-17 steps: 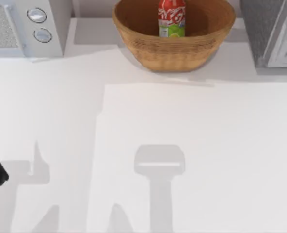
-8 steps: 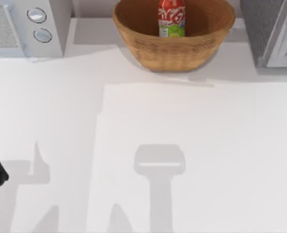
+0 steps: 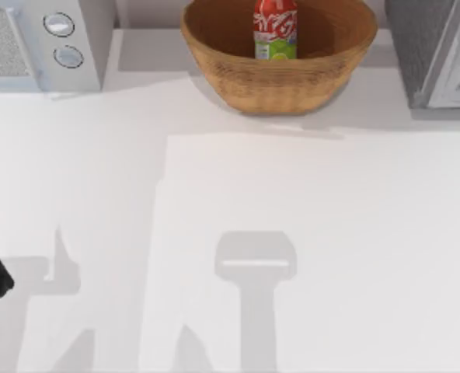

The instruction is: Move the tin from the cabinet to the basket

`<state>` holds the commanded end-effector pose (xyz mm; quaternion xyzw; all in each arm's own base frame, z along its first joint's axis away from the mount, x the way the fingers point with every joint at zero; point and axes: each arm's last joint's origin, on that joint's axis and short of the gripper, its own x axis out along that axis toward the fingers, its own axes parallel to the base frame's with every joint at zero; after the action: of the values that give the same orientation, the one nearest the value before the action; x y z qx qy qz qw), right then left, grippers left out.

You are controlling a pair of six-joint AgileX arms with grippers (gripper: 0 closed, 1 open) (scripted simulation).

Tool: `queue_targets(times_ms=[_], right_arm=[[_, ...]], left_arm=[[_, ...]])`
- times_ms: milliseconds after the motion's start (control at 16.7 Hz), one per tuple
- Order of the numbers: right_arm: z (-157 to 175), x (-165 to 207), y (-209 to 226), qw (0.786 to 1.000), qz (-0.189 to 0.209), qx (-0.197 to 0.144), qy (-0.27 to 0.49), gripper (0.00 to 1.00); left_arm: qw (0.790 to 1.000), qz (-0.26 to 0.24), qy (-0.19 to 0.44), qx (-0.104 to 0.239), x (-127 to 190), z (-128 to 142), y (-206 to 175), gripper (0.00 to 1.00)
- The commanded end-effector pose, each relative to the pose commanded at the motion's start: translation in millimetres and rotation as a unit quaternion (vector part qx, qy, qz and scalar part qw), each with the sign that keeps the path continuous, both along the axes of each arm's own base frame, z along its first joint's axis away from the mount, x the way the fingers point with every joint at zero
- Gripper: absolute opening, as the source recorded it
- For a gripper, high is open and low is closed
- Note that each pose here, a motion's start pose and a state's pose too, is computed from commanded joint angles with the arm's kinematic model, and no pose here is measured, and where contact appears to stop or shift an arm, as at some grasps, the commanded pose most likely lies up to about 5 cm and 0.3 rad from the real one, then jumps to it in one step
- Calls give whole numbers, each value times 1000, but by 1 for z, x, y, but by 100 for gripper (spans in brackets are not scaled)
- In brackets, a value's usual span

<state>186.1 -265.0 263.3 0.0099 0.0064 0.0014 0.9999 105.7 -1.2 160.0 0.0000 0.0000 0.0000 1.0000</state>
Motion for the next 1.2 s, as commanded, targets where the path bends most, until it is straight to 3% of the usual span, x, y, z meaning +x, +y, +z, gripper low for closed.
queue_targets(times_ms=[300,660,840,1200], right_arm=[[111,1,-5,1000,-3,9,5,100],[220,-22,43,1000,-2,3,2,100],[244,-31,63,1000,0,-7,-4,100],[247,-32,64,1000,-1,-9,-5,100]], left_arm=[[1000,0,0,0,0,0,0,100],[1000,0,0,0,0,0,0,100],[1000,0,0,0,0,0,0,100],[1000,0,0,0,0,0,0,100]])
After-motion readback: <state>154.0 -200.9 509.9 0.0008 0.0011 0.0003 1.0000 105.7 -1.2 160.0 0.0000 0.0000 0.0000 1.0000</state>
